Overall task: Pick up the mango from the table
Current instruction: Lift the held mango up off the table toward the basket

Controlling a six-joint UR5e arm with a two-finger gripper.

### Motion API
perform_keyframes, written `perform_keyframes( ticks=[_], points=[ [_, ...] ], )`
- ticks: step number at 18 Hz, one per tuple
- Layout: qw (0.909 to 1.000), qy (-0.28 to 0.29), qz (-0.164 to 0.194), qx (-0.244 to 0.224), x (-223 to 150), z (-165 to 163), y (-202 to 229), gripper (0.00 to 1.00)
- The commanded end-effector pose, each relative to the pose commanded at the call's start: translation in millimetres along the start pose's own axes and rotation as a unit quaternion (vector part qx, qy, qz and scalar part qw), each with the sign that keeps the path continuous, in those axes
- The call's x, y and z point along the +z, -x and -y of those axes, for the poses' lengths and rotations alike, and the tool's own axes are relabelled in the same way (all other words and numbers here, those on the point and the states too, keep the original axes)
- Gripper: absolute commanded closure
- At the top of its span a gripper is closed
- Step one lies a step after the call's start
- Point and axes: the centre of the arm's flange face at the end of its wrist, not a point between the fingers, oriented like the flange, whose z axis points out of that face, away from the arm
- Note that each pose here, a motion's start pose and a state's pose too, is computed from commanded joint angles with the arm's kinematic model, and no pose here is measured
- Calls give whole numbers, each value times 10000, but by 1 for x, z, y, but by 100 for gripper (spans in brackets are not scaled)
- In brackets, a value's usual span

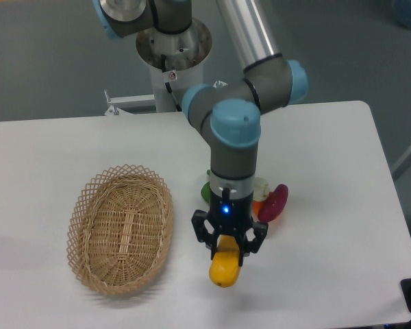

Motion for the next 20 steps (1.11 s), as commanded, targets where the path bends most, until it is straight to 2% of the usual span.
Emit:
perform_keyframes(
  ticks=[12, 20],
  points=[
    [10000, -59, -29, 2, -24, -8, -15, 52],
    [9999, -66, -26, 85, -25, -6, -18, 52]
  ],
)
